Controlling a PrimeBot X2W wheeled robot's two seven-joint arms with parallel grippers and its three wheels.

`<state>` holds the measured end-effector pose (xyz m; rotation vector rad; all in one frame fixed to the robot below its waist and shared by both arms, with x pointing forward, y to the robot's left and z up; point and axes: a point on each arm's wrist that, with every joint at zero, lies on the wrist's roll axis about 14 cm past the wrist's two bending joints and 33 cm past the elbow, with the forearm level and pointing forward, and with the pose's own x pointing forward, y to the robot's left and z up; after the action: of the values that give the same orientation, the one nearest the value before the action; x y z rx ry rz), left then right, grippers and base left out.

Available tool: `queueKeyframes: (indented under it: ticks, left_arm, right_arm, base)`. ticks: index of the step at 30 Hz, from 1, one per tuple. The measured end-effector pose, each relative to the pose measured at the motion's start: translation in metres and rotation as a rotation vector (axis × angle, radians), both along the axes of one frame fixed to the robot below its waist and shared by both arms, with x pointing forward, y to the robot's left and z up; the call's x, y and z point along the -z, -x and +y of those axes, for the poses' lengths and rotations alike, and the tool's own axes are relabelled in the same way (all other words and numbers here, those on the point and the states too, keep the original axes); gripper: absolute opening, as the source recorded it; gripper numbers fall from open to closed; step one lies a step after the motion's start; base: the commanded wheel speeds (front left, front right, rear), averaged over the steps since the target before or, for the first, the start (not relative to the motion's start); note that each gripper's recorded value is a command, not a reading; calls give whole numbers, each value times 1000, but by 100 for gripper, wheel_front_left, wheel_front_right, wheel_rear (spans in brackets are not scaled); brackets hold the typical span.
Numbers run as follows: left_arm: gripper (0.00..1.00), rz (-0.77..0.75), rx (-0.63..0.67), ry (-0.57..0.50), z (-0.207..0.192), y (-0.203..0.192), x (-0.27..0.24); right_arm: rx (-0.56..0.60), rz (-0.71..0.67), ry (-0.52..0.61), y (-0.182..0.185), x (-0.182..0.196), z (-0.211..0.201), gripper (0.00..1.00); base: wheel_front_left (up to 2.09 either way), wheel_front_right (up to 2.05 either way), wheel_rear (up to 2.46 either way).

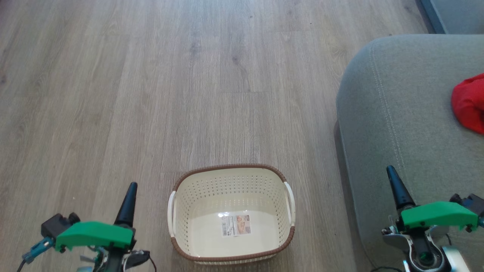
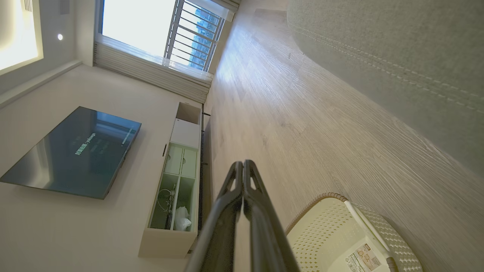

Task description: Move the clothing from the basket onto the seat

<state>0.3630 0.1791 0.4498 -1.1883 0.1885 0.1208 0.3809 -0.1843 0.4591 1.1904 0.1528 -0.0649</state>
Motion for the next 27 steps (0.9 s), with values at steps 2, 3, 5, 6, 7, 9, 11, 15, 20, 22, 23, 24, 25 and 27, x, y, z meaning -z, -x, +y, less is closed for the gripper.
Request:
queueKeyframes:
  ticks: [2,3,5,6,7,9,11,15,20,22,23,24,25,27]
  left_arm:
    - [0,-5,-5,12,1,0,-1]
    - [0,-4,-3,25,1,-1,-1]
    - [0,-6,-7,44,1,-1,-2]
    - [0,-5,-3,55,0,-1,-2]
    - [0,-8,-5,66,0,-1,-3]
    - [0,-16,-3,89,0,-2,-4]
    - [0,-21,-5,109,0,-2,-6]
    - [0,-32,-18,154,3,-4,-9]
    - [0,-45,-19,207,3,-5,-12]
    - [0,-52,-19,228,3,-5,-13]
    - [0,-56,-22,238,3,-6,-14]
    - [0,-57,-20,248,3,-6,-14]
    - [0,-59,-25,259,4,-6,-15]
    - [0,-65,-31,282,6,-6,-16]
  right_arm:
    - [3,0,-10,0,0,-1,0]
    - [5,0,-21,0,-1,-1,0]
    - [12,-3,-42,0,-2,-2,0]
    - [16,-5,-54,1,-2,-3,0]
    - [16,-5,-64,1,-2,-3,0]
    - [24,-7,-86,1,-3,-4,0]
    - [32,-10,-111,1,-5,-5,0]
    - [42,-18,-151,1,-7,-8,0]
    - [55,-29,-202,2,-11,-11,0]
    - [63,-33,-223,2,-12,-13,0]
    - [68,-37,-233,2,-13,-15,0]
    - [73,-41,-243,2,-14,-16,0]
    - [73,-43,-253,3,-15,-16,0]
    - [78,-47,-271,3,-16,-18,0]
  base:
    - [0,0,0]
    - [0,0,0]
    - [0,0,0]
    - [0,0,0]
    - [0,0,0]
    - [0,0,0]
    - [0,0,0]
    - [0,0,0]
    - [0,0,0]
    - [0,0,0]
    - [0,0,0]
    - [0,0,0]
    - [0,0,0]
    - [0,0,0]
